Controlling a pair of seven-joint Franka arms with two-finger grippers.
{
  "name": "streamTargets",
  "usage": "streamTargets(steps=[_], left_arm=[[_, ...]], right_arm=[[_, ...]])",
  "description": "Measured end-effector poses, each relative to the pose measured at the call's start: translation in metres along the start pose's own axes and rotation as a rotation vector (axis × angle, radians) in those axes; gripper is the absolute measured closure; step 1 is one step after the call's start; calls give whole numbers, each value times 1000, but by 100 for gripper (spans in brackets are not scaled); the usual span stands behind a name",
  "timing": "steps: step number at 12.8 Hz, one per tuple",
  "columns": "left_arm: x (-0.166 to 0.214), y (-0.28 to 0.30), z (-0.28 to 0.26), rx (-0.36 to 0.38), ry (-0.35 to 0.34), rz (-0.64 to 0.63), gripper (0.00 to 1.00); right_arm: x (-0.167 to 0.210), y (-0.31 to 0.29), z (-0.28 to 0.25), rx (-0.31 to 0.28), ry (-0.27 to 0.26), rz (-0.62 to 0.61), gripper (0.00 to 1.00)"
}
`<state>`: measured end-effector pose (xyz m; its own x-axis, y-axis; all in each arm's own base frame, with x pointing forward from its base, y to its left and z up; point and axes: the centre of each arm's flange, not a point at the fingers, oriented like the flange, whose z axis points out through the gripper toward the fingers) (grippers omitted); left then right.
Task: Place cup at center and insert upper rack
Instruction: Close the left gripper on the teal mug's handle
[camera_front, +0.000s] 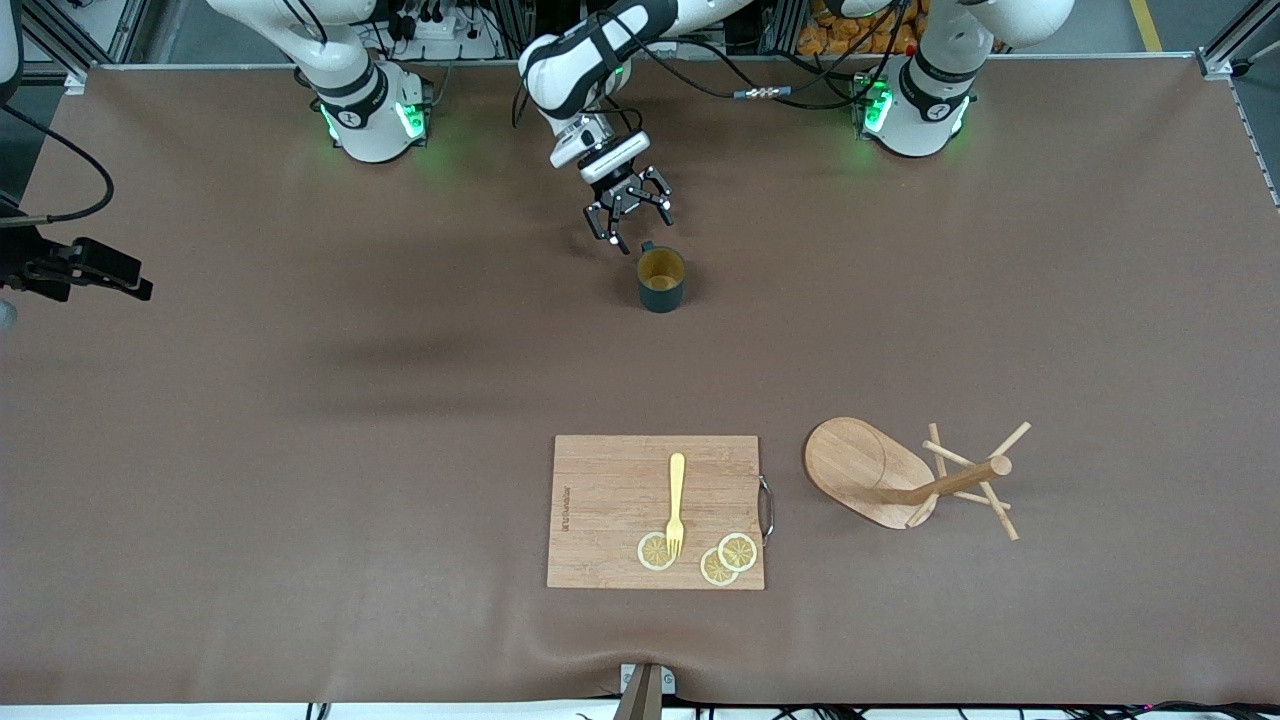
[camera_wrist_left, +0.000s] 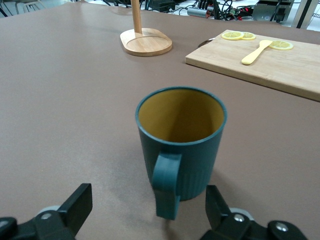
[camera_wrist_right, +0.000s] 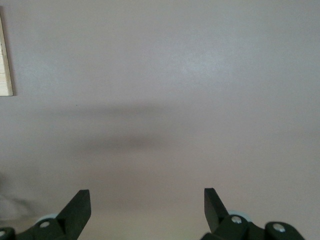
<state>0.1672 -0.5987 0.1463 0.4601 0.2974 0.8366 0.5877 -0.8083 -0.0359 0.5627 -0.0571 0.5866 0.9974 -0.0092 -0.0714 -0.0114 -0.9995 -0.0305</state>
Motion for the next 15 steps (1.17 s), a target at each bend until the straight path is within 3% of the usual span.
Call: streamTargets(steps=[3, 5, 9, 15], left_arm=[[-10, -12, 10, -4, 28, 41, 2], [-11, -14, 12, -2, 31, 85, 8], [-7, -10, 20, 4, 45, 157, 11], [-2, -4, 25, -13, 66, 191, 18]], right_arm=[[-8, -1, -6, 3, -32, -1, 0], [-12, -3, -16, 2, -20, -4, 0], [-12, -9, -32, -1, 13, -14, 0], [-13, -8, -32, -1, 10, -14, 0]])
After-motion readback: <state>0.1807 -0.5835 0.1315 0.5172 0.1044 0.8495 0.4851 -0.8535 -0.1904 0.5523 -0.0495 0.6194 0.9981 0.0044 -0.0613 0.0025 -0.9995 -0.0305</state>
